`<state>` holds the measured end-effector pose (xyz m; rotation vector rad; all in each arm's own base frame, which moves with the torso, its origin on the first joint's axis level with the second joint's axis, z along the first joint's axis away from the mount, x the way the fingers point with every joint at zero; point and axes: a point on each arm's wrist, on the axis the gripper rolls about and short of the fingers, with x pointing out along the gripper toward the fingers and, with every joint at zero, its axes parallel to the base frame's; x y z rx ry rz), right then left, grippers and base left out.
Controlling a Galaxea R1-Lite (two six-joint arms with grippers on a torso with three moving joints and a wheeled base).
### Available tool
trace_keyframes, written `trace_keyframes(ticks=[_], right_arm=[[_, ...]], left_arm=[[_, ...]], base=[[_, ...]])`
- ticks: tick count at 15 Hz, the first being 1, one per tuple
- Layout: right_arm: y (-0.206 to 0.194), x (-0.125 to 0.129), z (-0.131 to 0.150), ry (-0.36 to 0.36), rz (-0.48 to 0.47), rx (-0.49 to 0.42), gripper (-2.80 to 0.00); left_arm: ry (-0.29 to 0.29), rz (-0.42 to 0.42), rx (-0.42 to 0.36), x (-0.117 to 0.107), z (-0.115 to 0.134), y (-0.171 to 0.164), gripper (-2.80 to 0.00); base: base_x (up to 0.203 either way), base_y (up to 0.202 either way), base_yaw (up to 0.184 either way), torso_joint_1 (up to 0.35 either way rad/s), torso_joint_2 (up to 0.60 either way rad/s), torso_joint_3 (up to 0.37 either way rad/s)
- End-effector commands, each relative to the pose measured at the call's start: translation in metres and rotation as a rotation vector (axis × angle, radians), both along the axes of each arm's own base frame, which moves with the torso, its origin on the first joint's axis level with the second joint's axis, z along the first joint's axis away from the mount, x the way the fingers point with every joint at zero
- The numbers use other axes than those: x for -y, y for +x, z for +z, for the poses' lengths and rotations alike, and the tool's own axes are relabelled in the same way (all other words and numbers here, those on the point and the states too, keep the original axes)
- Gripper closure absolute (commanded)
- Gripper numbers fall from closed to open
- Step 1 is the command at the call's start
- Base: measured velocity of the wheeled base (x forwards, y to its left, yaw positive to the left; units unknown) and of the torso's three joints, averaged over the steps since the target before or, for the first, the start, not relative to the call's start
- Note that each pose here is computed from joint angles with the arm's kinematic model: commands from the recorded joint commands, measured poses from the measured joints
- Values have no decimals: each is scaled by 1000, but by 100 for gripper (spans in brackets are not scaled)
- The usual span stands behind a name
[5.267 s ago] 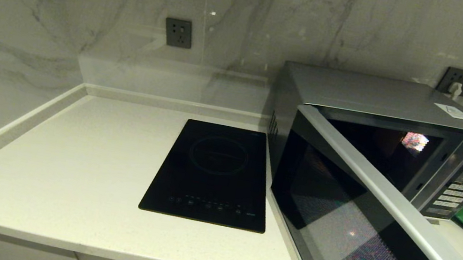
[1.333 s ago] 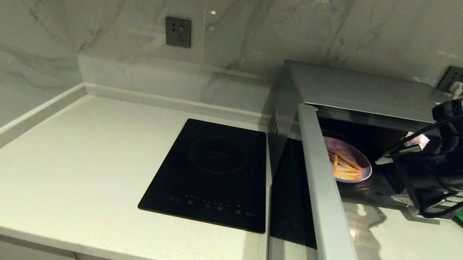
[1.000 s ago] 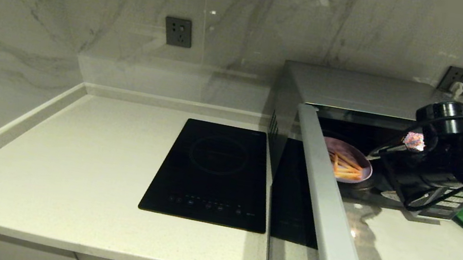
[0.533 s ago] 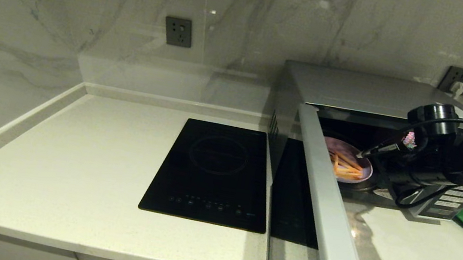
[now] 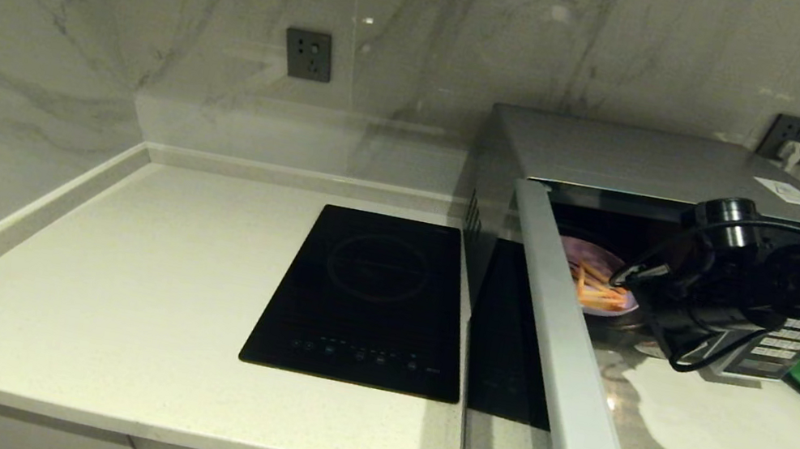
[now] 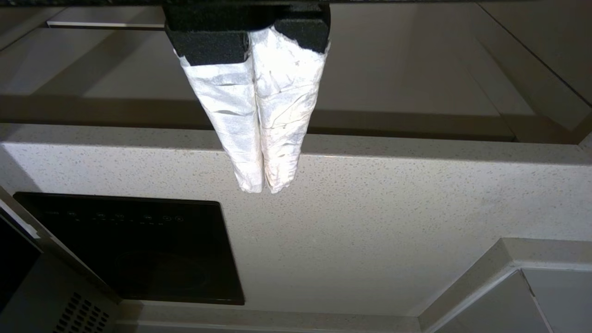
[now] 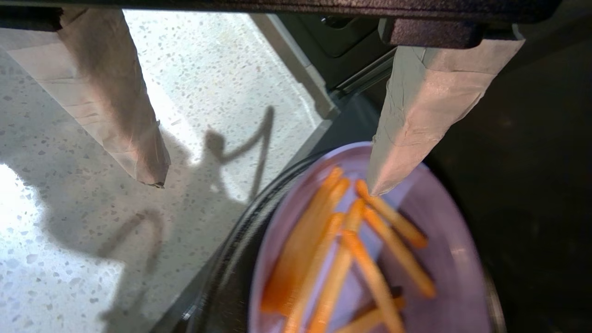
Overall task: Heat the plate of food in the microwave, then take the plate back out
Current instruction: Take the plate out of the microwave
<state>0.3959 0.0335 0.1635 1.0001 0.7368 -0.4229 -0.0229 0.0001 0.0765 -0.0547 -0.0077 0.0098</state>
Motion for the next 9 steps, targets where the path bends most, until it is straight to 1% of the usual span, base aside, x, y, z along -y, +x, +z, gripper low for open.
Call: trace_keyframes(ticks=[1, 9], right_arm=[[4, 0, -11, 1, -7, -28, -280], [13, 0, -26, -4, -12, -59, -280]], left_arm=[[-1, 1, 0, 0, 0, 0, 0], [-1, 1, 0, 0, 0, 0, 0]], base=[[0, 0, 0, 0, 0, 0], [0, 0, 0, 0, 0, 0]])
